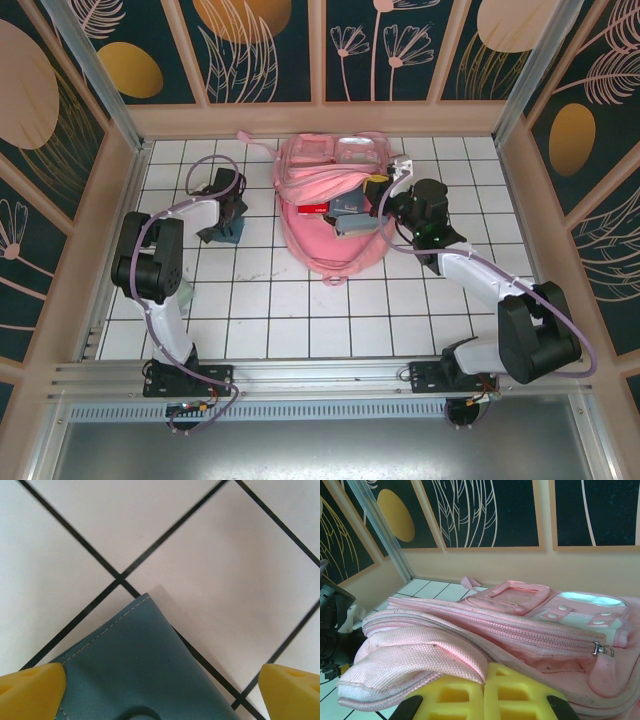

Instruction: Pack books, pencil case, and school supplies into a backpack

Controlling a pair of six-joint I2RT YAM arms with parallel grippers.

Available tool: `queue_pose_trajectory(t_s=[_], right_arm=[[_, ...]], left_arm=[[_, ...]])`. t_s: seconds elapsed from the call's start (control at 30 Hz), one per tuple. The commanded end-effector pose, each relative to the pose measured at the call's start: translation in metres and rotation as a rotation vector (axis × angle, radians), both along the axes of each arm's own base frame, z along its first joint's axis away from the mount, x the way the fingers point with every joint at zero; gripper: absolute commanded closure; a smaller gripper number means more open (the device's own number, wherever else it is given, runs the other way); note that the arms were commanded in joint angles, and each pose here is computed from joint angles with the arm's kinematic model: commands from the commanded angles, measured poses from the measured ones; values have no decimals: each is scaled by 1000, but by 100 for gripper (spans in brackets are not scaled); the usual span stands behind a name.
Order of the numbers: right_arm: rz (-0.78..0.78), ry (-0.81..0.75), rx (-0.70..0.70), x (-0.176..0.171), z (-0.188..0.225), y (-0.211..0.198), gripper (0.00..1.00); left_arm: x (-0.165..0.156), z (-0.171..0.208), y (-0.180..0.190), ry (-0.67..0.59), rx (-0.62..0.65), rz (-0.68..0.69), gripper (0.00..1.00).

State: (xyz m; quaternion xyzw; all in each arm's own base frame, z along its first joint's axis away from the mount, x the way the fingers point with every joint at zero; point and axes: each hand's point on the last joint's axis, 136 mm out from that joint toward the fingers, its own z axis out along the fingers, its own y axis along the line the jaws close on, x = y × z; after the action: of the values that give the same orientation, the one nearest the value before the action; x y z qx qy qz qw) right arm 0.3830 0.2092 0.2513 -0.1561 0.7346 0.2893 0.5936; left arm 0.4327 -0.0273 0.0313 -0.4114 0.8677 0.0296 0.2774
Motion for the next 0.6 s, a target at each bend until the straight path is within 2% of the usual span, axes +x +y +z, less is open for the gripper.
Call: queue_pose_trajectory(t_s=[0.0,0.1,0.27,0.57], right_arm=[[29,-117,64,-1,45,8,100],[27,-117,63,-2,45,8,100],[23,-122,66,-2,46,7,100],[31,-115,69,-3,45,8,100]], left_arm=[[-11,-6,5,30,-37,135,1],[-12,-2,4,39,-47,156,1],[-20,14,17,24,6,193,1],[10,22,31,41,134,-13,1]])
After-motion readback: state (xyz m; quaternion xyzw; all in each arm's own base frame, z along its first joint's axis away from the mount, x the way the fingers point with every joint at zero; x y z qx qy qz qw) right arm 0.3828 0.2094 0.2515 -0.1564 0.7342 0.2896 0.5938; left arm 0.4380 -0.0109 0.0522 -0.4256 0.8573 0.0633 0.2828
